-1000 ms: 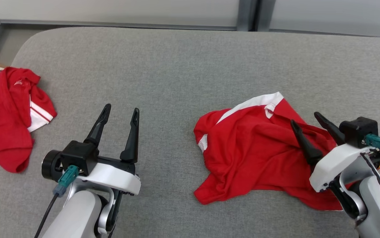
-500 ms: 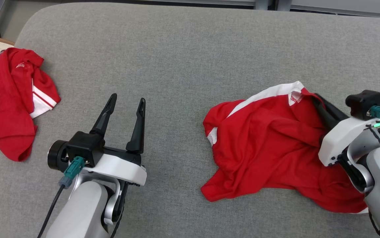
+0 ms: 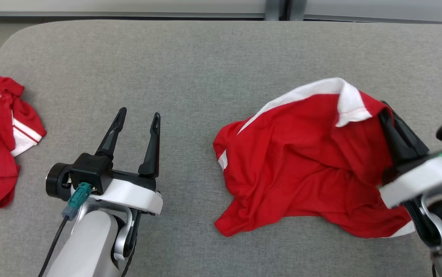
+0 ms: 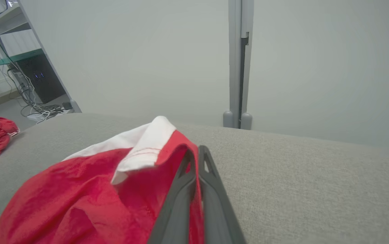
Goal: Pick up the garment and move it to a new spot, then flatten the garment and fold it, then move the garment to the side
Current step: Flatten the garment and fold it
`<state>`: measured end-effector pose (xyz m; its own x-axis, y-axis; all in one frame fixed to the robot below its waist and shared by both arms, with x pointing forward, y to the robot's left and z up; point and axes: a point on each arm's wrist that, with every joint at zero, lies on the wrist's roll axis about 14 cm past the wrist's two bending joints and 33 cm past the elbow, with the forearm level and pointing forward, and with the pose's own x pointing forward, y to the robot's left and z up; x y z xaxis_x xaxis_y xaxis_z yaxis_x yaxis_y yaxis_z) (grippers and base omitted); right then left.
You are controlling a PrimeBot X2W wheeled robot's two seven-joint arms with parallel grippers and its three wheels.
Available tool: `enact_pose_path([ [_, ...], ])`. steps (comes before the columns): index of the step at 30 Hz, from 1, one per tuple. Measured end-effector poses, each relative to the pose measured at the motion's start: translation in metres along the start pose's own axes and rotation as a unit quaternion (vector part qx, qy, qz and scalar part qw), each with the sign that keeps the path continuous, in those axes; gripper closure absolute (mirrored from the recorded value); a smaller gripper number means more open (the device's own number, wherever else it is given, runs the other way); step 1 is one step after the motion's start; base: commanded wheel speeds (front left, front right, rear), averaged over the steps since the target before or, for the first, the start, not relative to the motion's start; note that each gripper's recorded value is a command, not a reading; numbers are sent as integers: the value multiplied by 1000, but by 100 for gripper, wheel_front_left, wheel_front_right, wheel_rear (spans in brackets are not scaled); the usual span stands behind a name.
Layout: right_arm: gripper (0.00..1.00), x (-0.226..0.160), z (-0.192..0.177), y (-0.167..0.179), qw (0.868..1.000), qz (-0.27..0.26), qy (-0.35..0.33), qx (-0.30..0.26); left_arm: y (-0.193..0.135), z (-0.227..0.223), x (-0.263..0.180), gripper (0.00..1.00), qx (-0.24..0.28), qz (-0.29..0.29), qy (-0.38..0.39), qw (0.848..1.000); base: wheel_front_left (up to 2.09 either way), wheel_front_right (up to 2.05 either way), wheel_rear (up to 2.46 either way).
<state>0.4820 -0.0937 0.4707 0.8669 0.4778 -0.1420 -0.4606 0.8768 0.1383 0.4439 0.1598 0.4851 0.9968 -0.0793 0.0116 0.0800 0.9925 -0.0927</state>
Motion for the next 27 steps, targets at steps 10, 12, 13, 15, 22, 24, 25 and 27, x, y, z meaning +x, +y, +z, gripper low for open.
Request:
enact_pose_path([
  [10,100,-76,-56,-13,989,-62,118,58,-6,3,-1,0,-1,-10,-4,1000,0,0,0],
  [12,100,-88,-70,-17,984,-75,143,71,-6,3,-2,0,-2,-11,-4,1000,0,0,0],
  [13,100,-92,-78,-19,982,-80,155,75,-5,3,-2,0,-2,-10,-4,1000,0,0,0],
  [15,100,-98,-88,-22,977,-91,170,88,-4,2,-2,0,-2,-8,-2,1000,0,0,0],
  [22,36,-98,-105,-25,973,-106,172,113,-4,1,-4,0,-5,-6,1,1000,0,0,0],
  [24,0,-93,-96,-27,977,-108,146,111,-4,-1,-6,0,-6,-5,2,1000,0,0,0],
  [25,0,-91,-90,-29,979,-111,130,110,-4,-1,-7,0,-6,-4,3,1000,0,0,0],
  [27,0,-89,-74,-36,982,-121,94,106,-4,-1,-8,0,-6,-2,2,1000,0,0,0],
])
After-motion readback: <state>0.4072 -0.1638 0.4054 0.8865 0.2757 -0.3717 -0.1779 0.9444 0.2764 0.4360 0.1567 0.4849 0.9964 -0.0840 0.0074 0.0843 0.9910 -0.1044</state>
